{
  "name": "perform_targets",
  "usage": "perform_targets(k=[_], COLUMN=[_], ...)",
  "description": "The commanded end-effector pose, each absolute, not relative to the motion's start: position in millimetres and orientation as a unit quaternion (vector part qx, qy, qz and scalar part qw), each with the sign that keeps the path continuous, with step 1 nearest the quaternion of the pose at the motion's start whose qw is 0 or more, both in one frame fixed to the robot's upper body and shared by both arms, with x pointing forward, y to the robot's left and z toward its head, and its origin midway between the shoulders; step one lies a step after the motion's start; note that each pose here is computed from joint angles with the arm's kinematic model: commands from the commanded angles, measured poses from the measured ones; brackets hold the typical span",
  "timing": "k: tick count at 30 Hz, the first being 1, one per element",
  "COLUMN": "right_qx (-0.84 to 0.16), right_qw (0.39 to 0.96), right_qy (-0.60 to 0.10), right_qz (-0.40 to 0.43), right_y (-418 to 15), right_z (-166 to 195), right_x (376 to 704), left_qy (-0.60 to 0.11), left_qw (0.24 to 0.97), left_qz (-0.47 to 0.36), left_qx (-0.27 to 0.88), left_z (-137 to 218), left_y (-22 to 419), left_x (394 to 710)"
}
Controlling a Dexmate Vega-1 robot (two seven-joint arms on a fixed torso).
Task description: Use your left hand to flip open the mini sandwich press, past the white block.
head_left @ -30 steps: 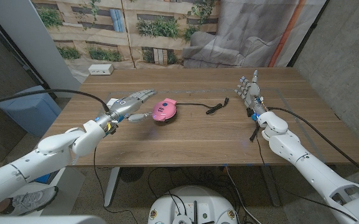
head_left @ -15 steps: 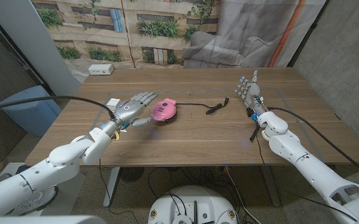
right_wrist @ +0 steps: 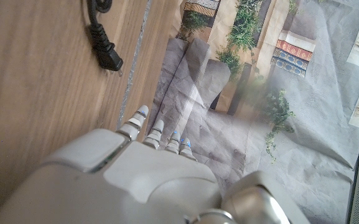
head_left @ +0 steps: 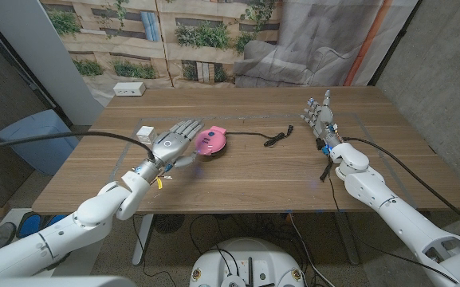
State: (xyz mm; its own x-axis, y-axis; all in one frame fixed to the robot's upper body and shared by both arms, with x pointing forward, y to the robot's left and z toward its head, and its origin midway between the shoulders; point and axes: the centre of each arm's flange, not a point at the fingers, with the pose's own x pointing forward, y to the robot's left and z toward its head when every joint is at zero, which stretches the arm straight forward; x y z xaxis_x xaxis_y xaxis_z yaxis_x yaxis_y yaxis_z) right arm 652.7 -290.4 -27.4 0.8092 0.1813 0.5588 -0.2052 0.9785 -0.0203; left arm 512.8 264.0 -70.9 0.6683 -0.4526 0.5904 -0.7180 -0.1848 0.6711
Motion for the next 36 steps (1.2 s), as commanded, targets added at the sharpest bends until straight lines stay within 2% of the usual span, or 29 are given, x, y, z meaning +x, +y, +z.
perform_targets(k=[1,13,36], right_qx=[0.021,0.021,0.021], right_qw=[0.951,0.951,0.951], right_qy=[-0.292,-0.292,-0.292], right_qz=[0.102,0.102,0.102], right_y=[-290,-290,-291], right_z=[-27,-27,-27], right_x=[653,653,653], left_qy=[-0.381,-0.377,-0.368], left_qw=[0.481,0.480,0.491], left_qz=[0.165,0.167,0.160], left_qx=[0.772,0.774,0.773], left_z=[-84,-103,-117], left_y=[251,247,243], left_x=[515,519,527])
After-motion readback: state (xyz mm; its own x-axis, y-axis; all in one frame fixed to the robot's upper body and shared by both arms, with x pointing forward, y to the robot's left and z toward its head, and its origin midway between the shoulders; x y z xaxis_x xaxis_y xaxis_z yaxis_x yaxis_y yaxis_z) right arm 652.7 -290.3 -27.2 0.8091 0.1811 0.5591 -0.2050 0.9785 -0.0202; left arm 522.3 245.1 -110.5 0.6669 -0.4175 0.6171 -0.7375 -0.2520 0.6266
